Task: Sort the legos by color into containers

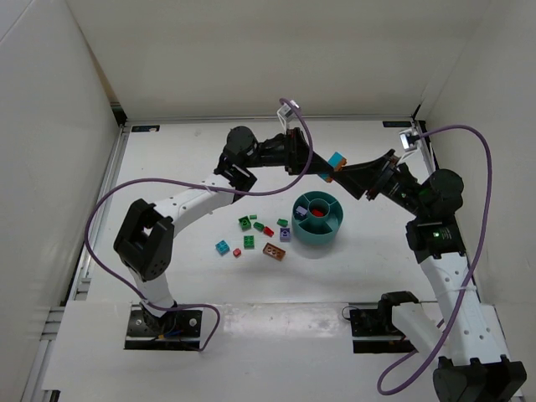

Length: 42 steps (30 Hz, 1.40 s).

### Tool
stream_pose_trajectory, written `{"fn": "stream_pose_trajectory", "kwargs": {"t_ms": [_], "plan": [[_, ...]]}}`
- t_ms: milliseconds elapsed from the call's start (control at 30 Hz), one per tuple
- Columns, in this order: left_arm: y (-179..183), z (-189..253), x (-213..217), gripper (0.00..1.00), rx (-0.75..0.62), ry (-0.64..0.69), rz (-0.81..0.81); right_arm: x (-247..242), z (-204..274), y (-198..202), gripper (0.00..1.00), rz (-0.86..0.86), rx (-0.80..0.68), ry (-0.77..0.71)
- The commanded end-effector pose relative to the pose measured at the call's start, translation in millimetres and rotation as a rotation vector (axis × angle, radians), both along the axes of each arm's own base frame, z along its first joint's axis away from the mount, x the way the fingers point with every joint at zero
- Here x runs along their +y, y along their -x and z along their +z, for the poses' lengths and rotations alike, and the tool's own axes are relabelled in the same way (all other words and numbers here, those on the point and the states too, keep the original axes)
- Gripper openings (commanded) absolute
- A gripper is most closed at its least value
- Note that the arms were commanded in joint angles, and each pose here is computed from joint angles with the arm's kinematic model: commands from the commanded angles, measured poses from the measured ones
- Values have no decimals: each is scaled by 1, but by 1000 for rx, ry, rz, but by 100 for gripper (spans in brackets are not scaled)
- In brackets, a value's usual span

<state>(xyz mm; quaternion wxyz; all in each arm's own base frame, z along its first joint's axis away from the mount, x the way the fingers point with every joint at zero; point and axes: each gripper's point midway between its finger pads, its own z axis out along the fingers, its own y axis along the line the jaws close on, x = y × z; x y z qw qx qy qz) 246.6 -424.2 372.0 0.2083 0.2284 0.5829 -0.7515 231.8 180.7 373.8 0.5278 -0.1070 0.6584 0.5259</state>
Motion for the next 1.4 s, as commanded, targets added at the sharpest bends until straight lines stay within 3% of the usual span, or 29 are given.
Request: {"fn": "stream_pose_trajectory", "kwargs": {"t_ms": [0, 367, 567, 1100, 1367], "plan": [[13, 27, 11, 1, -40, 87, -50, 2, 20, 2, 67, -8, -83, -18], [14, 23, 11, 1, -25, 73, -70, -3, 35, 4, 67, -59, -157, -17], [13, 24, 11, 1, -24, 76, -63, -2, 39, 7, 52, -43, -172, -12], [17, 28, 7, 1, -30, 103, -108, 1, 45, 2, 51, -39, -210, -15], [18, 33, 7, 1, -30, 114, -118, 5, 55, 0, 55, -13, -229, -59]]}}
